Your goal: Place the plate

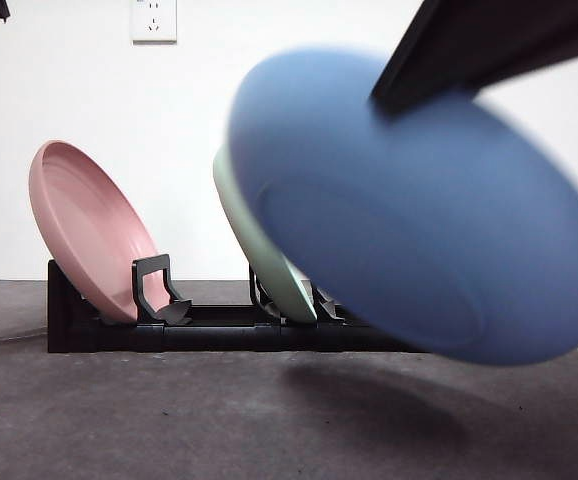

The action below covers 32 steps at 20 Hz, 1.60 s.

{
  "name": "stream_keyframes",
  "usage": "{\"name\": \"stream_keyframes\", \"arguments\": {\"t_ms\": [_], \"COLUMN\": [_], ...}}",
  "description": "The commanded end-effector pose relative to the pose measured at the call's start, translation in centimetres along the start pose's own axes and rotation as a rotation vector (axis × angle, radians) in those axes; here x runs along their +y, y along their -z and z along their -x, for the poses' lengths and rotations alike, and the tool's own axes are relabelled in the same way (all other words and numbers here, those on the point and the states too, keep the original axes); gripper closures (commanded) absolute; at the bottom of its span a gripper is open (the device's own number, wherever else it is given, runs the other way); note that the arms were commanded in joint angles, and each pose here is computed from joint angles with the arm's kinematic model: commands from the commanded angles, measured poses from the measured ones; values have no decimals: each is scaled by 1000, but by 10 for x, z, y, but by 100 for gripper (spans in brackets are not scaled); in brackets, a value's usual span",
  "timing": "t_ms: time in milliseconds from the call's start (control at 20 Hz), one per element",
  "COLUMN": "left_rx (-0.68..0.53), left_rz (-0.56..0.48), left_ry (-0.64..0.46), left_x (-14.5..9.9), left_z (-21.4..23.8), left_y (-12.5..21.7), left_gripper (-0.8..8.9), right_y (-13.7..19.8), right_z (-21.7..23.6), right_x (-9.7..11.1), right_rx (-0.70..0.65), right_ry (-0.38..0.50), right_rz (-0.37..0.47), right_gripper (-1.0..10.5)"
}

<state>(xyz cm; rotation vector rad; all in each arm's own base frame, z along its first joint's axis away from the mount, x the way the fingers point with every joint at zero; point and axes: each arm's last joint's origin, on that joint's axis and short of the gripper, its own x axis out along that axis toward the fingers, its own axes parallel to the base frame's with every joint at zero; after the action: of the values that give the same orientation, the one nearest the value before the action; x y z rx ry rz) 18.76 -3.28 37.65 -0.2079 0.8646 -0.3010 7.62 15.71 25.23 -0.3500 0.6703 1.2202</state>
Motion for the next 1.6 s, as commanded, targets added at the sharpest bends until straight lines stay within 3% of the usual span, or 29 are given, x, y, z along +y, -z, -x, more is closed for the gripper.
{"name": "stream_keyframes", "arguments": {"t_ms": [50, 600, 950, 1200, 1300, 1400, 1450, 1600], "left_rx": [-19, -19, -18, -19, -19, -21, -21, -11], "left_rz": [-24, -28, -28, -29, -31, -31, -27, -22], "left_ry": [3, 2, 2, 2, 2, 3, 4, 13], "left_x": [-2, -2, -2, -2, -2, -2, -2, -3], "left_z": [2, 2, 2, 2, 2, 2, 2, 2], "left_y": [-5, -5, -5, -5, -5, -5, -5, -4], "left_gripper": [563, 563, 563, 563, 563, 563, 563, 563], "right_y": [-4, 5, 6, 7, 3, -9, -17, -40], "right_z": [-20, -88, -107, -109, -110, -107, -104, -81], "right_x": [4, -7, -11, -11, -10, -8, -7, -9], "right_rx": [48, 215, 205, 215, 180, 132, 124, 108], "right_ry": [15, 32, 46, 45, 36, -19, -21, 34], "right_rz": [94, 200, 212, 206, 155, 36, -34, -116], "right_gripper": [935, 935, 933, 827, 810, 699, 700, 708]}}
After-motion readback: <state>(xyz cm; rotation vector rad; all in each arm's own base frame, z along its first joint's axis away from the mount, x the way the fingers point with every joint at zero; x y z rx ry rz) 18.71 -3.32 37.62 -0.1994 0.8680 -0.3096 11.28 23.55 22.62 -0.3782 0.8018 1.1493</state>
